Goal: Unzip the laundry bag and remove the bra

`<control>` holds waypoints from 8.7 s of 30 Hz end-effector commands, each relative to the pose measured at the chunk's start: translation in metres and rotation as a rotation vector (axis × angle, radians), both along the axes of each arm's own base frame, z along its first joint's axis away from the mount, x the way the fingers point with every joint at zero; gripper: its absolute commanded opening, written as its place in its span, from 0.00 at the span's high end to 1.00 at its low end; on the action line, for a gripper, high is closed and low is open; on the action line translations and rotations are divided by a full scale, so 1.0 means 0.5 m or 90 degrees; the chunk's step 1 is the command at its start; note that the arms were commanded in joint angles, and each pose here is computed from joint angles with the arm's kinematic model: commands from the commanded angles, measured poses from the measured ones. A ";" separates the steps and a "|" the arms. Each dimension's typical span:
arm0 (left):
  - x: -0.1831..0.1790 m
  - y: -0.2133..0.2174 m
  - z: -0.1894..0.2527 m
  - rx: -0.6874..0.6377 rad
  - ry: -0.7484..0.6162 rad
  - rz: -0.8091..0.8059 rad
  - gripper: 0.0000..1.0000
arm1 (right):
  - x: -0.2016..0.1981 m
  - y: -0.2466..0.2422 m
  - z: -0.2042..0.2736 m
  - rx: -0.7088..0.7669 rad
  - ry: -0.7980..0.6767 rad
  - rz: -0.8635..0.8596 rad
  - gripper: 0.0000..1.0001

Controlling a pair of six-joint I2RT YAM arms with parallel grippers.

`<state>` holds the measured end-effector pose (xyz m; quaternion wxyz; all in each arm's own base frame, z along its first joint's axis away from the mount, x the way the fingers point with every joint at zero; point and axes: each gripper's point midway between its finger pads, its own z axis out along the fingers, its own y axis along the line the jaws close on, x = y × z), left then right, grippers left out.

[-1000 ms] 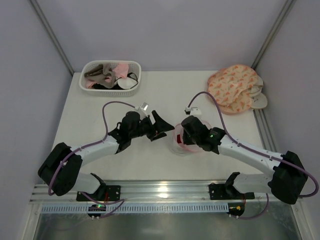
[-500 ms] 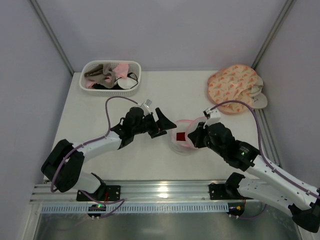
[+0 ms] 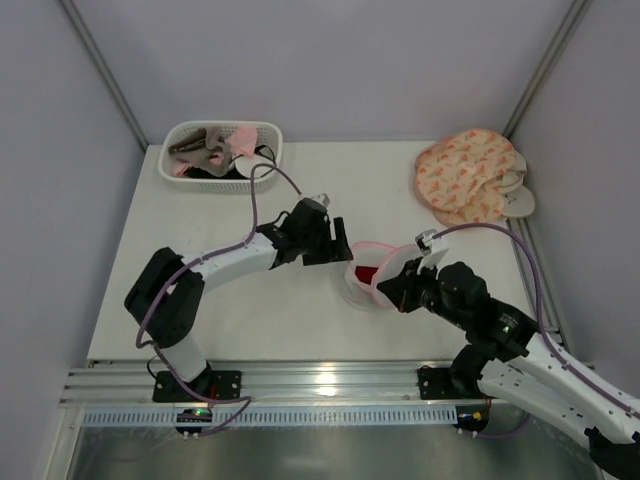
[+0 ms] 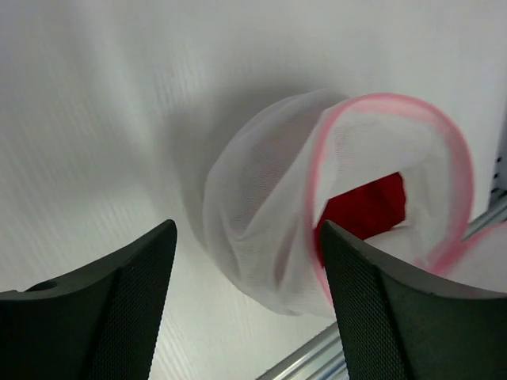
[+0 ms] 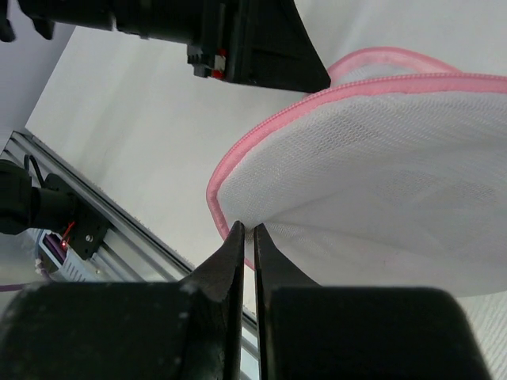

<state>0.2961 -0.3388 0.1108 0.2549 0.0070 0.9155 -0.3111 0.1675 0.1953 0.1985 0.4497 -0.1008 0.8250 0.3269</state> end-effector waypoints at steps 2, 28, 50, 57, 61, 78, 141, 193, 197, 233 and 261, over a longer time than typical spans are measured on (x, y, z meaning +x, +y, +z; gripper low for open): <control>-0.018 0.021 -0.064 0.077 0.011 -0.033 0.29 | -0.012 0.012 0.033 0.025 -0.046 0.044 0.96; 0.052 0.092 0.013 0.024 -0.059 0.128 1.00 | -0.058 -0.025 -0.008 0.073 0.008 0.018 0.96; 0.025 0.149 0.028 -0.060 -0.012 0.147 1.00 | -0.008 -0.080 0.009 -0.046 0.050 -0.111 0.27; -0.016 0.149 -0.016 -0.095 0.028 0.146 1.00 | 0.081 0.035 -0.026 -0.107 0.046 -0.053 0.27; -0.028 0.151 -0.023 -0.100 0.038 0.143 1.00 | 0.141 0.081 -0.047 -0.158 0.038 -0.047 0.28; -0.030 0.145 -0.004 -0.126 0.026 0.136 1.00 | 0.312 0.077 -0.209 -0.275 0.119 -0.107 0.42; -0.050 0.139 -0.030 -0.146 0.058 0.135 1.00 | -0.019 0.208 0.230 0.491 -0.076 0.534 0.96; -0.189 0.176 -0.088 -0.038 0.115 -0.010 1.00 | 0.092 -0.189 0.374 0.358 -0.349 -0.273 0.96; -0.168 0.168 -0.054 -0.056 0.086 0.007 1.00 | 0.116 -0.143 0.363 0.329 -0.316 -0.217 0.97; -0.116 0.254 0.350 -0.081 -0.476 -0.033 0.00 | 0.153 0.214 0.239 0.022 -0.057 0.446 0.96; -0.182 0.129 0.362 -0.157 -0.422 -0.331 1.00 | 0.114 0.241 0.282 0.043 -0.090 0.440 0.16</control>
